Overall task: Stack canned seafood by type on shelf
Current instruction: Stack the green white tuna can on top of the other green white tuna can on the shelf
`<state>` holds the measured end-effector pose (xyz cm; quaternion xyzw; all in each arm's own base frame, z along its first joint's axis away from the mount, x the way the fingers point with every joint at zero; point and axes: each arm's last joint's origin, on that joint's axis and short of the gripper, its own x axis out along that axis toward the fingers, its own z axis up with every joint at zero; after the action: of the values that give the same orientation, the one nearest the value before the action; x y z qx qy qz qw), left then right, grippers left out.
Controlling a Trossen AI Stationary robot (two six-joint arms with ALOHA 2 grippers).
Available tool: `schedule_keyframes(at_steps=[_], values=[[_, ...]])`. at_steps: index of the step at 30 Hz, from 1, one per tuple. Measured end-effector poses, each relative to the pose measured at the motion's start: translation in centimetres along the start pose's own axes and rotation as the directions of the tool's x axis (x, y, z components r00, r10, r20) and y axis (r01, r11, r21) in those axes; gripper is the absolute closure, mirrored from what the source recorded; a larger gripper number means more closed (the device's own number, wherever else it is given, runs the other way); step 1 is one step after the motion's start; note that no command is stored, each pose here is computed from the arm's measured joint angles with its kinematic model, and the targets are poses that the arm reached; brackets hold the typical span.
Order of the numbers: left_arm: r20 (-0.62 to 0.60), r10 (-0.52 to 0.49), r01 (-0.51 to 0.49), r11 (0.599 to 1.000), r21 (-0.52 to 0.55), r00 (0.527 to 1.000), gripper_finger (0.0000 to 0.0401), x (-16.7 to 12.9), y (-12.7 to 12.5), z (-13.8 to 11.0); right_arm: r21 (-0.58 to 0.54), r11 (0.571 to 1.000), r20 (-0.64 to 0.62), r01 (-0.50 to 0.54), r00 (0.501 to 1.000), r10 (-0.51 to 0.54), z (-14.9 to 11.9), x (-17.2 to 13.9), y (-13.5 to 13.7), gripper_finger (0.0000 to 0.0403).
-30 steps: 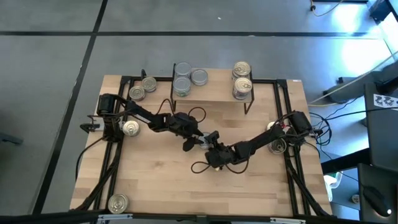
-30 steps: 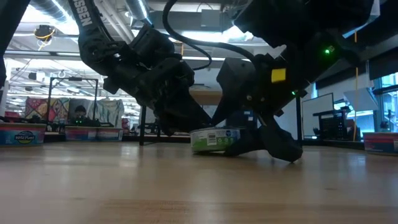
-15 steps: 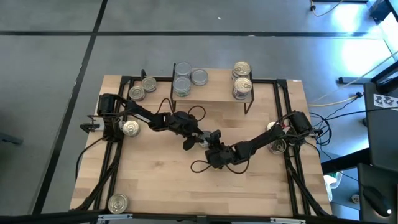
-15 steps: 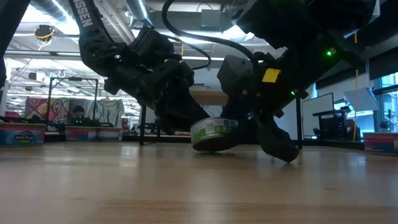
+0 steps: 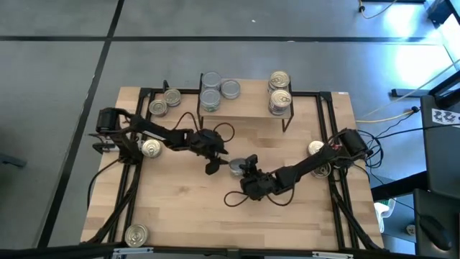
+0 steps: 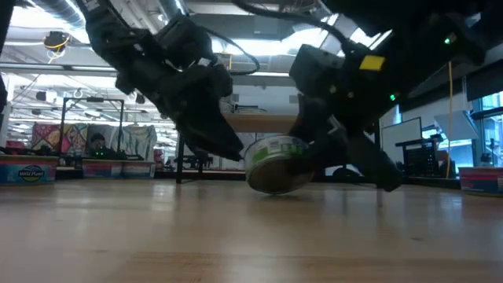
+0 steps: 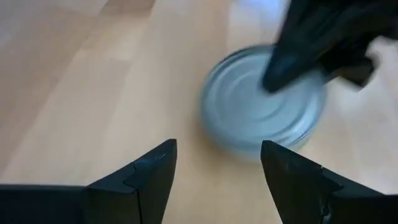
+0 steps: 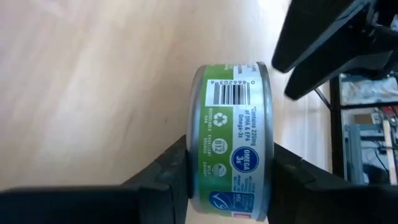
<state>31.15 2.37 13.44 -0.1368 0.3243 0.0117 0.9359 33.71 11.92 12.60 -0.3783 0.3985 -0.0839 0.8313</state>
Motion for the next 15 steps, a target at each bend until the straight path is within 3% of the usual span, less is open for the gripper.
schedule_keyframes(at_steps=[8,15], values=[[-0.158,0.161,-0.153,0.986,0.064,0.974,0.0168,-2.7,-1.4,-0.9,-0.025,0.998,0.019,0.055,0.998,-0.054,0.4,-1.8,-2.8,0.026],[-0.105,0.184,-0.172,0.978,0.114,0.977,0.0168,-5.6,-3.8,-2.7,-0.04,0.982,0.043,0.182,0.983,-0.18,0.9,-3.8,-7.6,0.026]])
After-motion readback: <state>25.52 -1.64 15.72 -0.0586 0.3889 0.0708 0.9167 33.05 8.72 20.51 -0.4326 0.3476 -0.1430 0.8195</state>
